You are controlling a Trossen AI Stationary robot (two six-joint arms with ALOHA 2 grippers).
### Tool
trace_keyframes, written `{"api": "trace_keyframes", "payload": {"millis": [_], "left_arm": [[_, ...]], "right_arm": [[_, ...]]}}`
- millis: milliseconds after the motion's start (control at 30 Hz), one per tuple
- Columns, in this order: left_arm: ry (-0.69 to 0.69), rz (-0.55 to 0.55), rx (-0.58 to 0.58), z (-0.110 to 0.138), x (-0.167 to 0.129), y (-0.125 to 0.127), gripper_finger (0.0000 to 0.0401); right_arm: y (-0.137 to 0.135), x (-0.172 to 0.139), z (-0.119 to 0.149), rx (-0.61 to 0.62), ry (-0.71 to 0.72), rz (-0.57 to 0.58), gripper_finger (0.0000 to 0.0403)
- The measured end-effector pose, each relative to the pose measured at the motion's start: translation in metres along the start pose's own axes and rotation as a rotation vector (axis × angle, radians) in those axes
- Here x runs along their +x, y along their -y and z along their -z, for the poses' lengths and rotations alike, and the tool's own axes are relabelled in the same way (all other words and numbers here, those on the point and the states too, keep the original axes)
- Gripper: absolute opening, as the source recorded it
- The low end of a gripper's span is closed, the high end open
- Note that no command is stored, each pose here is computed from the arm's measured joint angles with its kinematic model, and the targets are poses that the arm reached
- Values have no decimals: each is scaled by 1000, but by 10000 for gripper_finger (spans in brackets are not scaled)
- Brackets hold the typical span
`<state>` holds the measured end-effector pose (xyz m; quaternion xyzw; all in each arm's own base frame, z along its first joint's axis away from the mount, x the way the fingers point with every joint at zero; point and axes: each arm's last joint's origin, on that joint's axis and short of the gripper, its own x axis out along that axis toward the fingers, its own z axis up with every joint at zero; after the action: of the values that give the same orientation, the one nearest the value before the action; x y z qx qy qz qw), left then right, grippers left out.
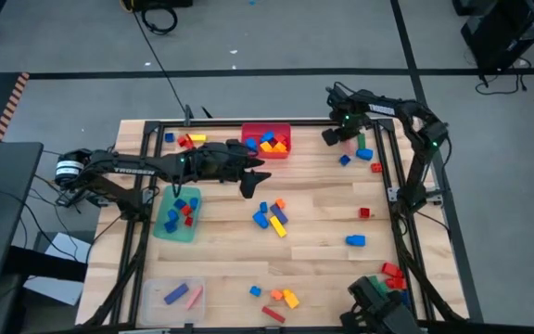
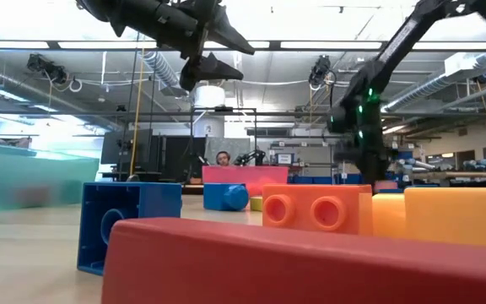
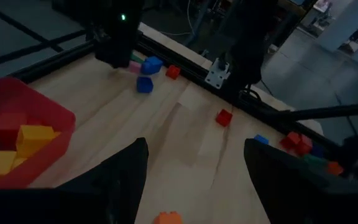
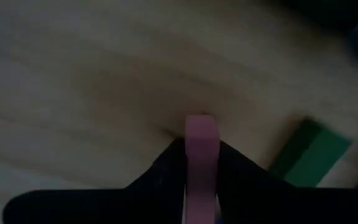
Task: Sort blocks by size
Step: Put the pink rectangle block into the transparent bin
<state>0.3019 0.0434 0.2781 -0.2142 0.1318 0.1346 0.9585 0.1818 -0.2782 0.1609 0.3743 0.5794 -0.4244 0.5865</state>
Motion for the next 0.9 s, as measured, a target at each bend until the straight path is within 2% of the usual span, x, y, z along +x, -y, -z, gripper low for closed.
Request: {"api": "trace_keyframes", "payload": {"millis": [133, 233, 367, 500, 733, 900], "left_arm": [[4, 2, 98, 0, 0, 0, 273], [8, 2, 144, -1, 0, 0, 273], [29, 10, 162, -3, 0, 1, 273], [27, 2, 165, -3, 0, 0, 273], [41, -11, 184, -5, 0, -3, 273], [65, 128, 191, -7, -1, 9, 273]], "right_arm": [[-6, -44, 13, 9, 120, 5, 70], [-17, -83, 34, 14, 222, -32, 70], [-41, -130, 71, -8, 367, -130, 70], [-68, -170, 115, -45, 508, -284, 70], [-109, -211, 179, -79, 749, -484, 70], [-142, -224, 212, -139, 888, -598, 70]]}}
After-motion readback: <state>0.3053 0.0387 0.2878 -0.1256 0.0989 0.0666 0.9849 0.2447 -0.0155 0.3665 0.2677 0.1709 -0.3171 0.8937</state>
